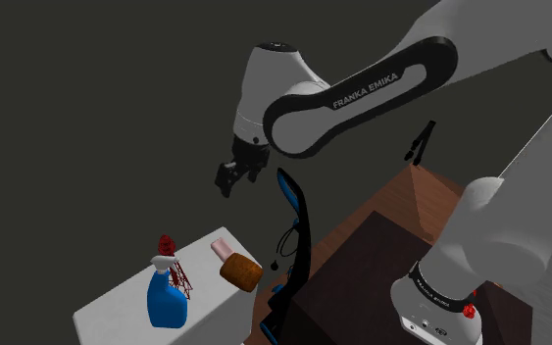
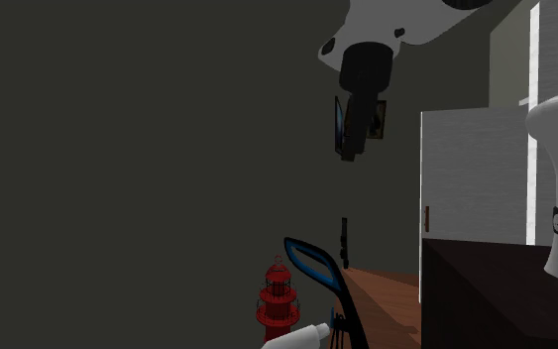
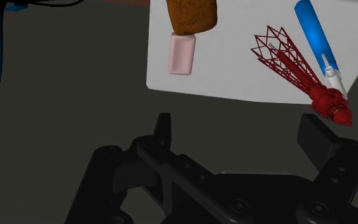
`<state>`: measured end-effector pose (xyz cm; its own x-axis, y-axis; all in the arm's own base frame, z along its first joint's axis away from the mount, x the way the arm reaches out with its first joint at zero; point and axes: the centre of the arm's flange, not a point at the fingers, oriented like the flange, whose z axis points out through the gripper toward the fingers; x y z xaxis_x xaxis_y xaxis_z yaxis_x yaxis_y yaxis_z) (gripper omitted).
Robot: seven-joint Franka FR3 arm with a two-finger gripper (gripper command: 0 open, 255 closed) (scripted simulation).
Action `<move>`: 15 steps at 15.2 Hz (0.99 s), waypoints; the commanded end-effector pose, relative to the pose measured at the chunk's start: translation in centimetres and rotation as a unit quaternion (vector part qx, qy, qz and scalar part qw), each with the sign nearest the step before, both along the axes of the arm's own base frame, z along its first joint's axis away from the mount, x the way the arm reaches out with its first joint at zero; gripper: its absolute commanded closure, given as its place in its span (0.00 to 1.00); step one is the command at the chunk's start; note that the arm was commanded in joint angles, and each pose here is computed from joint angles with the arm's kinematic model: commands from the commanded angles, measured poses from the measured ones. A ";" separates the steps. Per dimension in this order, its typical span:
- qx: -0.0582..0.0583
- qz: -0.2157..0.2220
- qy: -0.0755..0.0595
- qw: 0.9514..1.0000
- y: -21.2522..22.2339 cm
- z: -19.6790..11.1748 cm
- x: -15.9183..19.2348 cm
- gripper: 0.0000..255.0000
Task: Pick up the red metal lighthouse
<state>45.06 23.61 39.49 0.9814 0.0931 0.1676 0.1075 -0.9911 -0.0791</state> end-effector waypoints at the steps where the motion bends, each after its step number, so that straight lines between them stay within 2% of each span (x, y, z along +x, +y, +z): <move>1: 0.004 0.007 -0.005 1.000 1.9 -1.4 0.9 0.00; 15: 0.028 0.059 -0.040 0.997 16.8 -8.9 6.3 0.00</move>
